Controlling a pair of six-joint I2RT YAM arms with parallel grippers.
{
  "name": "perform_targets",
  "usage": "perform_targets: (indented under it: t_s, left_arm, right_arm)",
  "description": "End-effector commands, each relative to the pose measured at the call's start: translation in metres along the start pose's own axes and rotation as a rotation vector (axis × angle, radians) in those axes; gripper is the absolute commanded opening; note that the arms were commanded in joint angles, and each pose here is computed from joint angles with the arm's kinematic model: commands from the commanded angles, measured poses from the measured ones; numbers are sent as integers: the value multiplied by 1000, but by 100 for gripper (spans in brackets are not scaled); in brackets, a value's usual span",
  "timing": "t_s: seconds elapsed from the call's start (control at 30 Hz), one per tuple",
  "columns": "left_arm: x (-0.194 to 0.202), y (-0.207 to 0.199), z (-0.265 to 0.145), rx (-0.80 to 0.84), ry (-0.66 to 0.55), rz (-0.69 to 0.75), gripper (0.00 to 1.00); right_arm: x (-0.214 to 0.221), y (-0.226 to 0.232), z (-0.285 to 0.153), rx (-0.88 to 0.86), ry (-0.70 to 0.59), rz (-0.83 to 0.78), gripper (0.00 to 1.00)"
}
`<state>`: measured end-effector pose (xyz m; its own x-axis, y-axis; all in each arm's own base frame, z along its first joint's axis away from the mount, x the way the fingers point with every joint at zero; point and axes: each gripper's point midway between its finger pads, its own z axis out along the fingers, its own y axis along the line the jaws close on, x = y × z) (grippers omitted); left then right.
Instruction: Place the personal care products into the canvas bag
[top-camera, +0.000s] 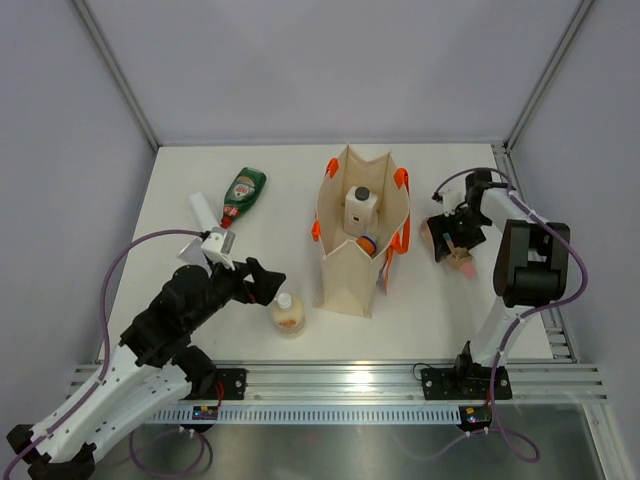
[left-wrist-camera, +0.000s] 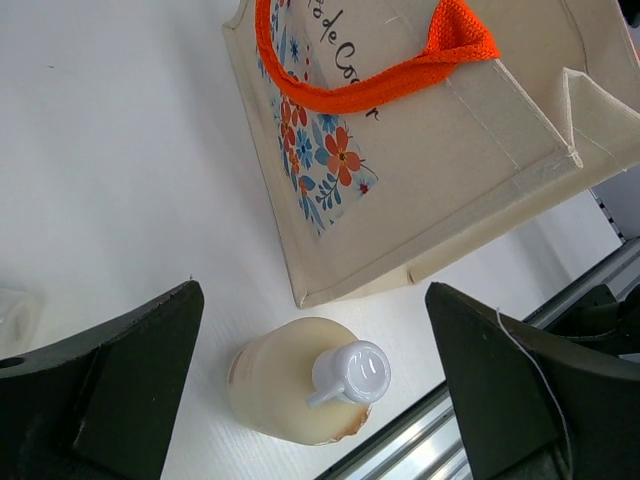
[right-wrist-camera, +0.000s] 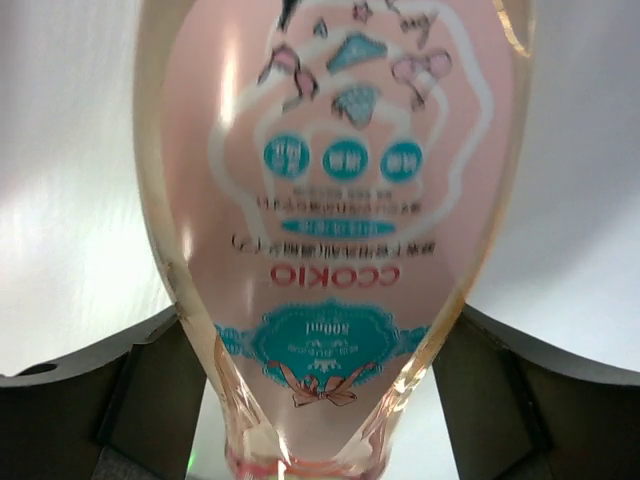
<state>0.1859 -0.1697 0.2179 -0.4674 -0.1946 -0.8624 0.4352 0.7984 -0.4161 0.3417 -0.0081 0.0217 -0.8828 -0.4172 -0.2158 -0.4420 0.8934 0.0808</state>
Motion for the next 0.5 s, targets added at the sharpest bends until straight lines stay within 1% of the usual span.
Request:
perform_targets:
  t_s: [0.0, 0.07, 0.17, 0.27, 0.43, 0.47]
  left_arm:
    - [-20, -11, -9, 40, -66, -27, 99]
    - [-19, -12, -9, 49, -68, -43, 99]
    - [-18, -17, -9, 71, -65, -61, 99]
    - [-21, -23, -11, 95, -68, -91, 99]
    - [-31, -31, -19, 126, -94, -118, 99]
    - [-31, -31, -20, 128, -93, -118, 99]
  right_arm:
    - [-24, 25, -70, -140, -233, 81, 0]
    - [-26, 35, -86, -183, -281, 96, 0]
    - [-29, 48, -98, -245, -330, 109, 0]
    - [-31, 50, -104, -287, -361, 134, 0]
    - [-33, 59, -113, -433, -415, 197, 0]
    - [-34, 58, -121, -460, -446, 212, 0]
